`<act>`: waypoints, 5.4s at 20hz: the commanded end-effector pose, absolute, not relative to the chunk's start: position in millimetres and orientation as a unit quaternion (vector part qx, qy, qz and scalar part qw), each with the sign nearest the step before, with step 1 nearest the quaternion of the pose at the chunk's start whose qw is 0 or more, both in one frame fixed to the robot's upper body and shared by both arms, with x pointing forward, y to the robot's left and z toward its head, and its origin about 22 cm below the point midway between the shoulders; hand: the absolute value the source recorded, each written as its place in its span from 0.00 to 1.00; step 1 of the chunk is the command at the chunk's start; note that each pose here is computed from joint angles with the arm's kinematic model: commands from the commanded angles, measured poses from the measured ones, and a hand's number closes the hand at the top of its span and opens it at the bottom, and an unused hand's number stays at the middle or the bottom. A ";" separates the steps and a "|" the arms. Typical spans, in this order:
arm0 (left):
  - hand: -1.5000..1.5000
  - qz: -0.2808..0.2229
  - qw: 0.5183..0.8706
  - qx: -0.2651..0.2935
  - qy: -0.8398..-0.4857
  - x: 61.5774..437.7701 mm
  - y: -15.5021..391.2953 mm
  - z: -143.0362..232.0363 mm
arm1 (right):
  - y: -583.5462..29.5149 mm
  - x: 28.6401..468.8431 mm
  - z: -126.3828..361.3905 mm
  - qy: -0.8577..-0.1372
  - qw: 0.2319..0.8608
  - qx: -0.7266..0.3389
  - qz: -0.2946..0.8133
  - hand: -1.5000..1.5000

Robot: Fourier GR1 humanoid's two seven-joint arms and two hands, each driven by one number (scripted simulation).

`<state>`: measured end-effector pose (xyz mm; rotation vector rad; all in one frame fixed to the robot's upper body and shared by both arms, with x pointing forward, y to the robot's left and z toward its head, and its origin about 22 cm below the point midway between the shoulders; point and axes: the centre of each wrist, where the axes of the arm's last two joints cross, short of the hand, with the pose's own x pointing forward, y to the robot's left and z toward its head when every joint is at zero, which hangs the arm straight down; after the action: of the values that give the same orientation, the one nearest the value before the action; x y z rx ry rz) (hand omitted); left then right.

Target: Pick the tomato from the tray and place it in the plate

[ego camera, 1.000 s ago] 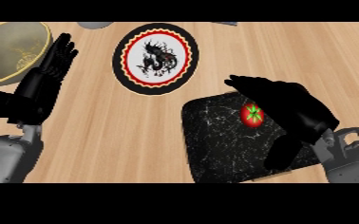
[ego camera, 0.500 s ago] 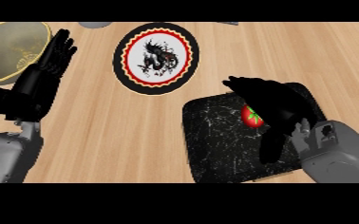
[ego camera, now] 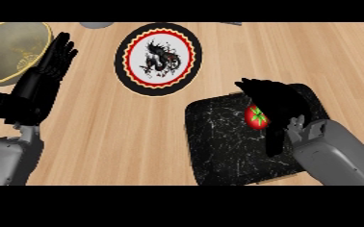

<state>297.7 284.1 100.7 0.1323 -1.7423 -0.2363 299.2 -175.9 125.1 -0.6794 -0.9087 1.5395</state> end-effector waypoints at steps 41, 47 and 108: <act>0.50 -0.088 0.644 0.082 -0.756 282.7 292.5 96.5 | -103.4 201.1 92.6 -0.358 0.705 -0.586 0.174 1.00; 0.50 -0.106 0.635 0.057 -0.763 298.2 283.5 118.0 | -59.0 171.7 135.3 -0.498 0.630 -0.576 0.154 1.00; 0.50 -0.139 0.611 0.018 -0.779 321.2 248.4 117.1 | -48.1 434.5 142.4 -0.640 0.635 -0.401 -0.160 0.00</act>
<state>319.8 244.0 110.5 0.0381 -1.7903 -0.3229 434.8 -52.4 141.6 -0.9576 -1.4529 -0.1928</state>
